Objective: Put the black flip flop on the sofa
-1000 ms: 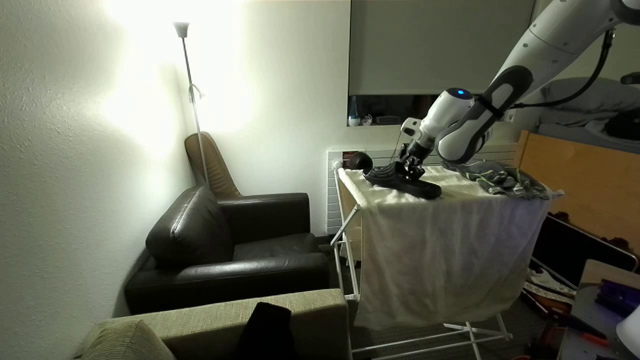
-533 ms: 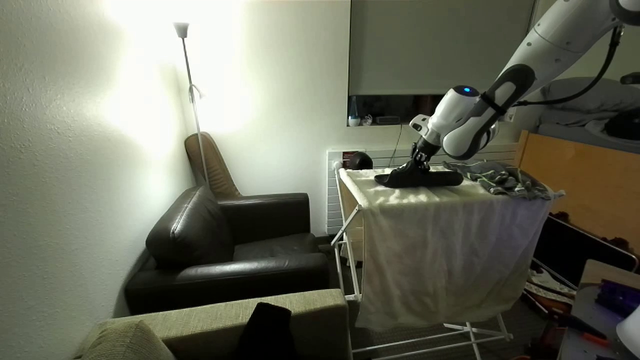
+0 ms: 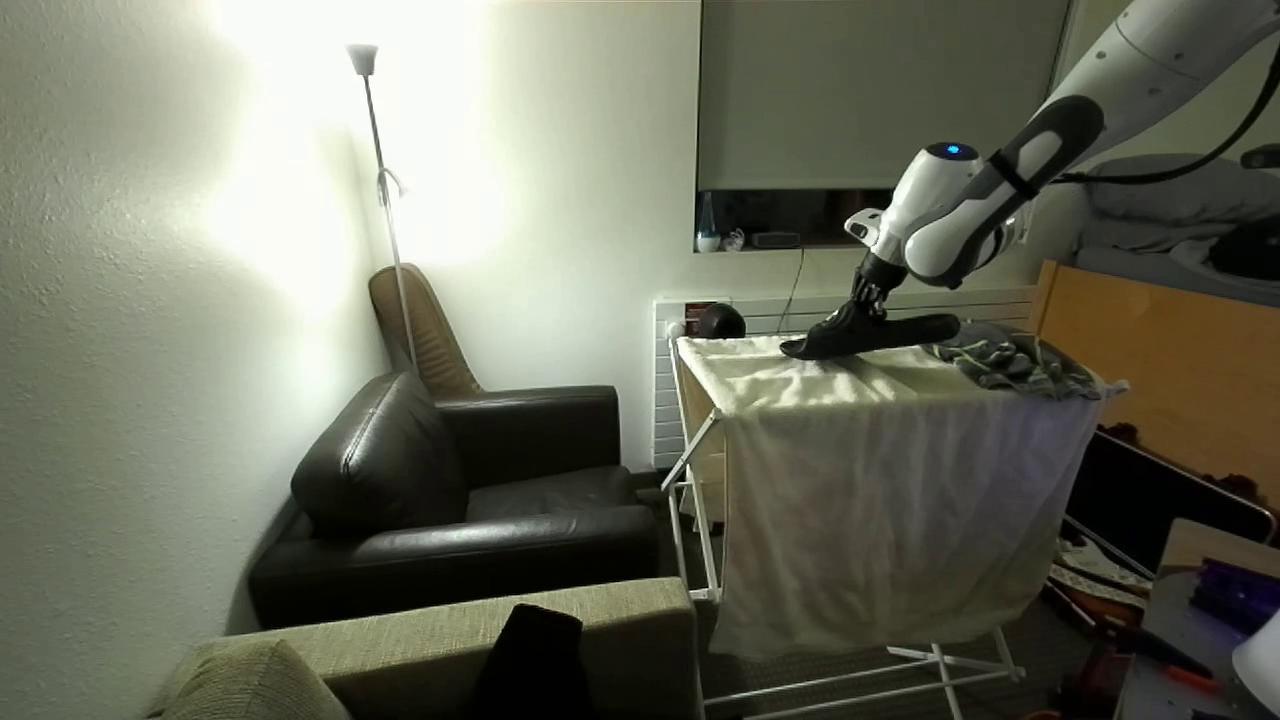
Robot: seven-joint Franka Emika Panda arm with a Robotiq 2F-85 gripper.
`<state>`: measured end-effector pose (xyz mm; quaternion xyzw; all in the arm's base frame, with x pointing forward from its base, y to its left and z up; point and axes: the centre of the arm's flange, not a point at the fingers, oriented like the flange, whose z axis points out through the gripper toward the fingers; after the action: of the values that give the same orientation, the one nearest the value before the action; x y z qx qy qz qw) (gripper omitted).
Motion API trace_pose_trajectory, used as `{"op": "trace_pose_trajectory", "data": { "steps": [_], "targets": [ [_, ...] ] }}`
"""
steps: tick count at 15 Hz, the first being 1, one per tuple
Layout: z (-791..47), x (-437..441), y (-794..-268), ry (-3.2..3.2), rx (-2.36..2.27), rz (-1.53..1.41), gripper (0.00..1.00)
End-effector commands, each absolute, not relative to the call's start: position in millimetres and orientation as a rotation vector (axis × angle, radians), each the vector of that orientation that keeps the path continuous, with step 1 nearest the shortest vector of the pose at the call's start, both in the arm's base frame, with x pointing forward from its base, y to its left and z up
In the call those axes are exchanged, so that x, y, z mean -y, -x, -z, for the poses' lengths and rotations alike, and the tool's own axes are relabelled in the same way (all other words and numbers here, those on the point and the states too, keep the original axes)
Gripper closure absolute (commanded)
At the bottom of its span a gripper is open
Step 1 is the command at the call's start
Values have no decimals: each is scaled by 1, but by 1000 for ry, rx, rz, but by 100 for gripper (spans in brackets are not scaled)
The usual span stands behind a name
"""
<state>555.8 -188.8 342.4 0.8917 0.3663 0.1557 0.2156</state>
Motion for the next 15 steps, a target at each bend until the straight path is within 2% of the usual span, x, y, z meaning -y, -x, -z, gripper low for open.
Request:
{"op": "trace_pose_trajectory", "data": {
  "steps": [1,15],
  "targets": [
    [-381,205,-557,-2511,-953,-469,98],
    [-482,117,-653,-2518,-1141,-921,98]
  ]
}}
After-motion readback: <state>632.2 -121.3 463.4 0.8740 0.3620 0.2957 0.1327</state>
